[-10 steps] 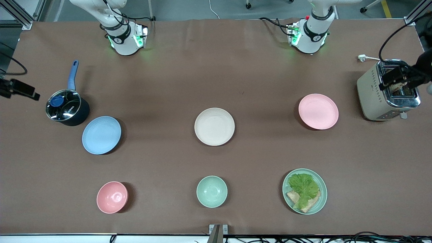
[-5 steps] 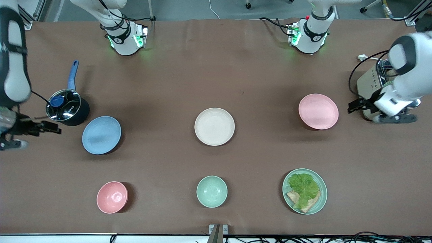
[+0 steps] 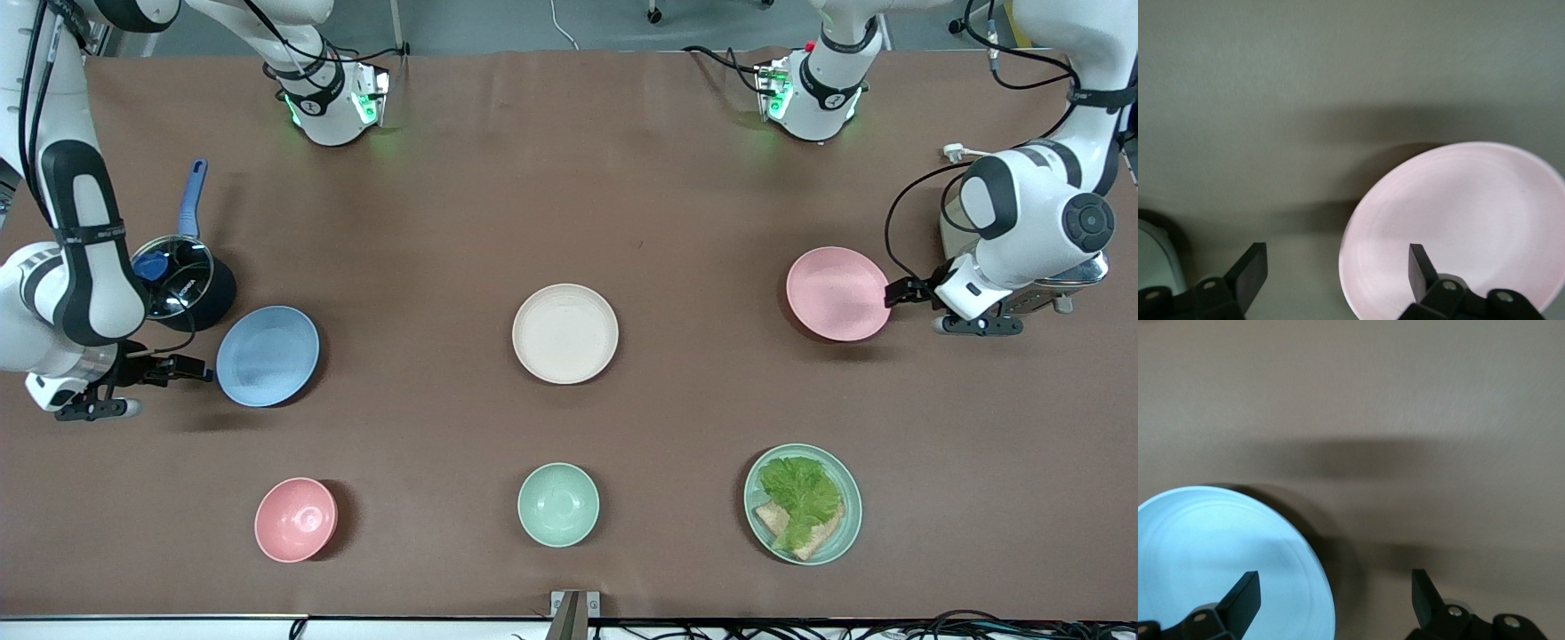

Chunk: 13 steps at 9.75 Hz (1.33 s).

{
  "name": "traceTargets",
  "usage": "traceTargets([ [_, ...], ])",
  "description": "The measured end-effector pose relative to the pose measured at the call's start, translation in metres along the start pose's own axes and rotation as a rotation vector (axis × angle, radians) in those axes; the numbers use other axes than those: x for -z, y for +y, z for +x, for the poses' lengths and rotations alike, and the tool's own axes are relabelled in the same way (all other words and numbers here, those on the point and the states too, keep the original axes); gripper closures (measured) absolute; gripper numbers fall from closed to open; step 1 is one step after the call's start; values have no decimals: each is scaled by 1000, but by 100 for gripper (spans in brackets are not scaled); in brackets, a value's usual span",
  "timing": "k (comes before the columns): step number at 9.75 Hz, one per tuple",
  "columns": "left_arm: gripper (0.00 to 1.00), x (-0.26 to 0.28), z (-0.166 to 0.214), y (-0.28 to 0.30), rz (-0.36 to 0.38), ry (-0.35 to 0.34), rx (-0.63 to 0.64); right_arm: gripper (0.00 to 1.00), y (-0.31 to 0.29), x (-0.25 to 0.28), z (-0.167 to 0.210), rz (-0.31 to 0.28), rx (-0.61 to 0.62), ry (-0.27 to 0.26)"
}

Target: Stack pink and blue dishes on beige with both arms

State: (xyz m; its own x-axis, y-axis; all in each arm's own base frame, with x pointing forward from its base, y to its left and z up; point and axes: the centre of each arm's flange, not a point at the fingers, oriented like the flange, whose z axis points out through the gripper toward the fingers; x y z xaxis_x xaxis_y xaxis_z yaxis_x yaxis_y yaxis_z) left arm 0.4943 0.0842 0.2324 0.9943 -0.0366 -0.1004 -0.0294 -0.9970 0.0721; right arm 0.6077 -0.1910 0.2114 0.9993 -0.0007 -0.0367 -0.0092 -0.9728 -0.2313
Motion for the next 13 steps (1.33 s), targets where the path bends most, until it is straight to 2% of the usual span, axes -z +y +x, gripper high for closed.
traceTargets([
  [2, 23, -29, -6, -4, -56, -34, 14, 4, 0, -22, -16, 60, -27, -18],
  [4, 33, -46, -10, -10, -127, -31, -10, 19, 1, -33, -26, 80, -39, -34],
  [5, 51, -51, -12, -13, -161, -19, -17, 22, 2, -36, -29, 86, -48, -39],
  [7, 81, -52, -13, -17, -179, -7, -25, 55, 3, -40, -33, 103, -63, -37],
  [8, 88, -48, -12, -18, -186, -2, -27, 71, 4, -39, -33, 107, -68, -32],
  [9, 88, -40, -12, -21, -187, 12, -23, 86, 6, -38, -33, 107, -73, -28],
  [10, 89, -29, -11, -24, -197, 22, -25, 93, 7, -31, -32, 117, -76, -26],
  [11, 92, -11, -10, -21, -218, 29, -41, 93, 11, -20, -30, 127, -82, -27],
  [13, 93, 39, -4, 9, -248, 70, -115, 93, 19, 13, -24, 165, -122, -69],
])
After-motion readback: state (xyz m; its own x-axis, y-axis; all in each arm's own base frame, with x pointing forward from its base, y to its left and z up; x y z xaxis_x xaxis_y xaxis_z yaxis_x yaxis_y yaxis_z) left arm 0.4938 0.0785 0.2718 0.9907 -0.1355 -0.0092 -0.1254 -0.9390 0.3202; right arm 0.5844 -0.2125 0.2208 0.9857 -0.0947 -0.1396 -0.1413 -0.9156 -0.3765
